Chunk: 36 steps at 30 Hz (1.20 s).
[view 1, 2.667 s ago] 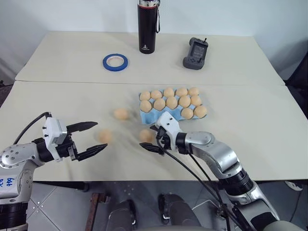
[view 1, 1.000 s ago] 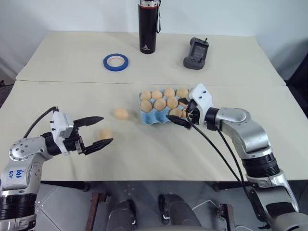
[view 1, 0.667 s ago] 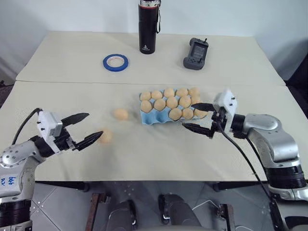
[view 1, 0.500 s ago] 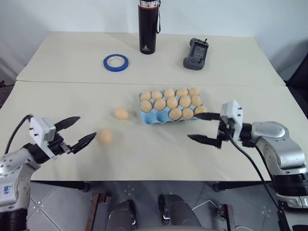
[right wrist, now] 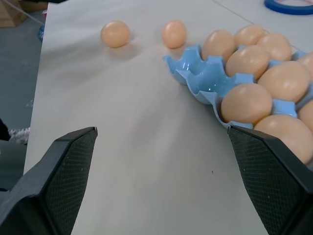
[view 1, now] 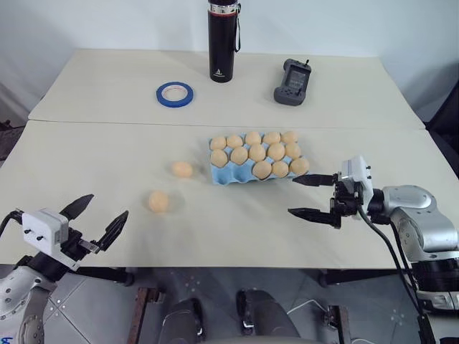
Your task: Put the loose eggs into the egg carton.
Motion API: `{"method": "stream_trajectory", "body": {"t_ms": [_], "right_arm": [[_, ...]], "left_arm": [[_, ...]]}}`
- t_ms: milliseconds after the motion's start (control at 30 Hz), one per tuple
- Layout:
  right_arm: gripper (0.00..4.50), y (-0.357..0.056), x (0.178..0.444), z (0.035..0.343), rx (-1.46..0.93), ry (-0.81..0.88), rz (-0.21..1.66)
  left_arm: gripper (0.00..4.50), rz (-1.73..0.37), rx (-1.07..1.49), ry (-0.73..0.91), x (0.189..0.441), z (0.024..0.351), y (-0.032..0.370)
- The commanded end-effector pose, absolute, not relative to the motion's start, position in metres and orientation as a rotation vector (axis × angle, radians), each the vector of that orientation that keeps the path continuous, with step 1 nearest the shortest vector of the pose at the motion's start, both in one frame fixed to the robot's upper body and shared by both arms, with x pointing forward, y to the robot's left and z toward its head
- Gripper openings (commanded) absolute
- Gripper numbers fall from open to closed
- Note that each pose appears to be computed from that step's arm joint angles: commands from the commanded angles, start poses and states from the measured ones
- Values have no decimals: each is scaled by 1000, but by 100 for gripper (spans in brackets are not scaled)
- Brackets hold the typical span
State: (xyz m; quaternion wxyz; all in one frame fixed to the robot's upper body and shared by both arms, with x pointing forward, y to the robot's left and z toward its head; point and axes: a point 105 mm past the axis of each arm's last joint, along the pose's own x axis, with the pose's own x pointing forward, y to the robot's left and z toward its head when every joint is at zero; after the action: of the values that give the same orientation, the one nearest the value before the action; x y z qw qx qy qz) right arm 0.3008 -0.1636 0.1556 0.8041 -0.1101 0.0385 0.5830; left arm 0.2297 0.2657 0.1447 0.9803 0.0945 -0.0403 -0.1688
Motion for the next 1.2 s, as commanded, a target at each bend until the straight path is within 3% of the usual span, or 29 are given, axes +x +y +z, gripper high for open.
{"method": "stream_trajectory", "body": {"t_ms": [33, 367, 633, 800, 900, 1100, 1200], "right_arm": [[446, -157, 303, 163, -253, 47, 1276], [446, -150, 301, 167, -251, 28, 1286], [446, -153, 298, 166, -253, 33, 1266], [446, -153, 298, 167, -247, 31, 1257], [450, -153, 299, 167, -247, 31, 1255], [450, -153, 302, 168, -253, 29, 1248], [450, -153, 302, 168, -257, 28, 1243]], "left_arm": [[450, -346, 208, -137, 239, 156, 247], [450, -384, 112, -72, 275, 134, 208], [450, -393, 96, 42, 280, 102, 204], [450, -397, 84, 48, 287, 99, 201], [392, -393, 88, 42, 291, 99, 199], [209, -397, 94, 39, 296, 99, 198], [196, -399, 106, 31, 299, 100, 198]]}}
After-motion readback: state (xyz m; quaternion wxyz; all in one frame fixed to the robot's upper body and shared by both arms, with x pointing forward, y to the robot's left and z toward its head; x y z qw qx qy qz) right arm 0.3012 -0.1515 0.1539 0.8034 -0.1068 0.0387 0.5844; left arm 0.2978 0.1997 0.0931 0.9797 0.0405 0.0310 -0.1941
